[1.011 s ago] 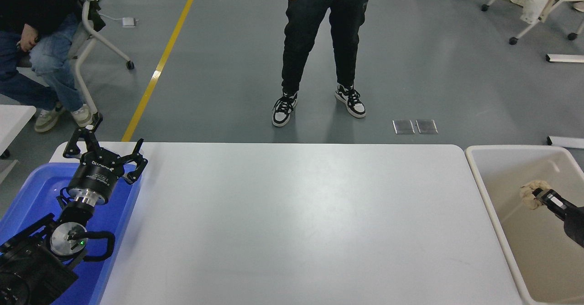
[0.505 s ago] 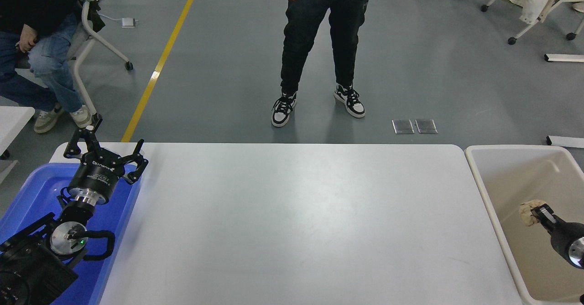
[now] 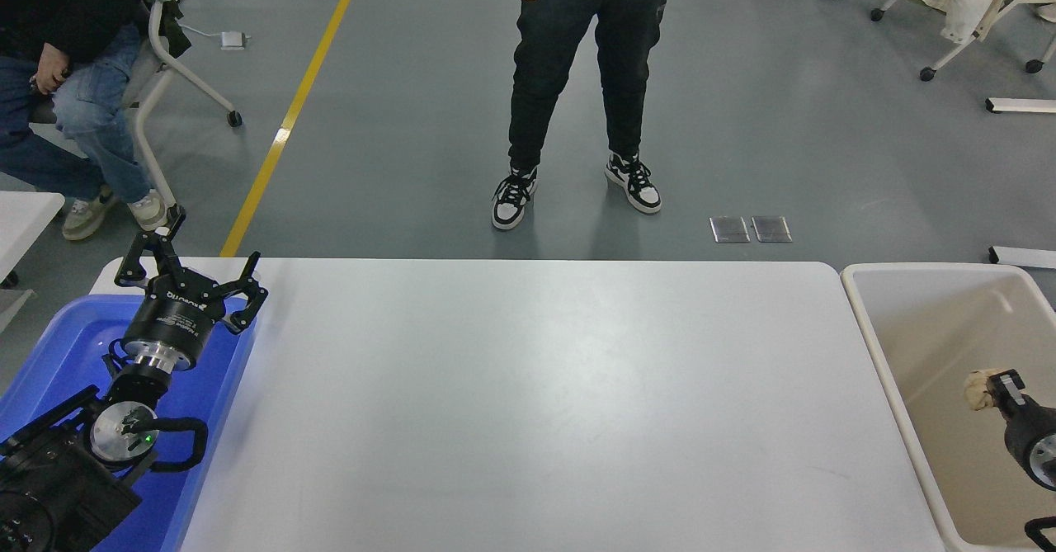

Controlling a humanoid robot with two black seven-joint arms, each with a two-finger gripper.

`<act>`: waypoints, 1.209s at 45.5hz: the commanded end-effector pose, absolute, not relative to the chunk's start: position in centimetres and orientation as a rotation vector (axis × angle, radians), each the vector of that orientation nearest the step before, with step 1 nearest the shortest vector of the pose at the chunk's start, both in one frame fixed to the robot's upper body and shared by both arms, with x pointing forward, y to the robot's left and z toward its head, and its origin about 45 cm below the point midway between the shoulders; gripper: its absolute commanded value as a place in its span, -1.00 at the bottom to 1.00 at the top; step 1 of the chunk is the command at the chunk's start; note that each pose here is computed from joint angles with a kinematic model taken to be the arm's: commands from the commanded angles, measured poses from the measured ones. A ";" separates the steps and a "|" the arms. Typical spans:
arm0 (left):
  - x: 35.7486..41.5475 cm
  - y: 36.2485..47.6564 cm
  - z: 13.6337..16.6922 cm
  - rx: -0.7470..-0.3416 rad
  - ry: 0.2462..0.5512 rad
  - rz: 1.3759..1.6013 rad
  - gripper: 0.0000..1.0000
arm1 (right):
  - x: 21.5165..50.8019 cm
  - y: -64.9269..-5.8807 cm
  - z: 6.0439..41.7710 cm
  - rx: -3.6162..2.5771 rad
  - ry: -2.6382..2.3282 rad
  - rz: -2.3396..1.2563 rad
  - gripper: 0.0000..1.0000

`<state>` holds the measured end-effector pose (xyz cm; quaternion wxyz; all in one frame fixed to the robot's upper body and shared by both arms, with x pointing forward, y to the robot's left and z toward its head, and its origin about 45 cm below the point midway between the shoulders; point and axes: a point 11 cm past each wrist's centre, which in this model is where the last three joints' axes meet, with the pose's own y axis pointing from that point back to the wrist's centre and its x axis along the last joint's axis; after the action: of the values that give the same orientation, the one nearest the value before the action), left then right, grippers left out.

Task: Clean the table surface

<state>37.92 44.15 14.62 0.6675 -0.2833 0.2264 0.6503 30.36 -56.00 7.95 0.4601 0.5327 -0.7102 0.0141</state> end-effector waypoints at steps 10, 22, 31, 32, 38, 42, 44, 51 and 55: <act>37.92 44.1 14.62 -0.639 0.511 1.467 1.00 | 30.4 -56.6 8.5 1.248 -1.846 0.034 1.00; 37.92 44.1 14.62 -0.639 0.511 1.467 1.00 | 30.5 -56.8 8.8 1.238 -1.874 0.033 1.00; 37.92 44.1 14.62 -0.639 0.511 1.467 1.00 | 31.3 -56.8 9.6 1.251 -2.090 -0.051 0.99; 37.92 44.1 14.62 -0.639 0.511 1.467 1.00 | 31.5 -56.4 9.6 1.264 -2.114 -0.064 0.99; 37.92 44.1 14.62 -0.639 0.511 1.467 1.00 | 33.3 -55.2 10.6 1.349 -2.276 -0.140 1.00; 37.92 44.1 14.62 -0.639 0.511 1.467 1.00 | 34.4 -54.2 11.6 1.422 -2.402 -0.211 1.00; 37.93 44.1 14.58 -0.640 0.512 1.466 1.00 | 35.1 -53.5 12.3 1.462 -2.477 -0.254 1.00; 37.92 44.1 14.62 -0.639 0.511 1.467 1.00 | 35.8 -52.2 13.3 1.539 -2.665 -0.380 1.00; 37.92 44.1 14.62 -0.639 0.511 1.467 1.00 | 36.6 -50.6 14.1 1.629 -2.674 -0.392 1.00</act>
<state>37.92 44.14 14.62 0.6675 -0.2834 0.2264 0.6503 34.35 -52.98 10.97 0.1293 0.5014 -0.8493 -0.1024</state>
